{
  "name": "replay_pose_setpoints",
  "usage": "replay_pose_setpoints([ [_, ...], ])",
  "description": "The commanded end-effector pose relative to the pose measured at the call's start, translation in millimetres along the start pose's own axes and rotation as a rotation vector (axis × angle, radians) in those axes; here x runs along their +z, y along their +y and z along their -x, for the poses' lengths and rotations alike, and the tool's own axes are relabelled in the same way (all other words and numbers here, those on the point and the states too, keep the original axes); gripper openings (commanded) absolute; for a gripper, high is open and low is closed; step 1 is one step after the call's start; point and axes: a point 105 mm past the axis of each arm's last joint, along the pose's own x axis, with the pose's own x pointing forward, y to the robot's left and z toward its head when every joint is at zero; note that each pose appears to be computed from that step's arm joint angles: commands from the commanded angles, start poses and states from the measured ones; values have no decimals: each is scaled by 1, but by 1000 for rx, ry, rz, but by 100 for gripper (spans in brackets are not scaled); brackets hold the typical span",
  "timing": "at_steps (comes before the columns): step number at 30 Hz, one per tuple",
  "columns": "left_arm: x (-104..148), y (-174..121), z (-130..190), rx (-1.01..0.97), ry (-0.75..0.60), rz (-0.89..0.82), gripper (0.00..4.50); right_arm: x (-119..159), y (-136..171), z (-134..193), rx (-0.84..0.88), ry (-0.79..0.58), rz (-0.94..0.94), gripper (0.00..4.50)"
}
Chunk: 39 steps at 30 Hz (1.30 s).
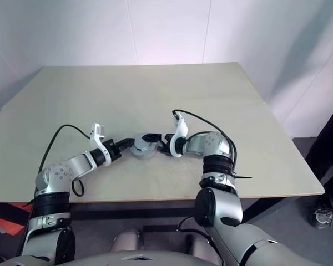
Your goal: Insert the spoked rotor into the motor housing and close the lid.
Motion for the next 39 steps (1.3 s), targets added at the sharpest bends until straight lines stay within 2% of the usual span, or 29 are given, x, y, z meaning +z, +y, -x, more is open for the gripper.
replay_pose_setpoints([
  [1, -6, -4, -7, -15, 30, 4, 0, 1, 39, -14, 127, 11, 43, 448],
  [13, -8, -3, -10, -18, 27, 5, 0, -4, 64, -21, 210, 26, 75, 448],
  [20, -7, -1, -12, -16, 20, 4, 0, -1, 64, -21, 206, 19, 89, 227],
  [23, -6, -1, -13, -16, 18, 3, 0, 1, 63, -20, 203, 14, 93, 206],
  [30, -3, 1, -12, -21, -4, 0, 0, 8, 57, -17, 179, -15, 83, 204],
  [33, 10, -1, -10, -44, -72, 23, 0, 17, 56, -14, 196, -50, 21, 204],
  [36, 36, -6, 0, -94, -210, 84, 0, 30, 52, -11, 205, -102, -63, 204],
  [39, 51, -8, 9, -117, -286, 118, 0, 41, 51, -9, 217, -144, -128, 204],
])
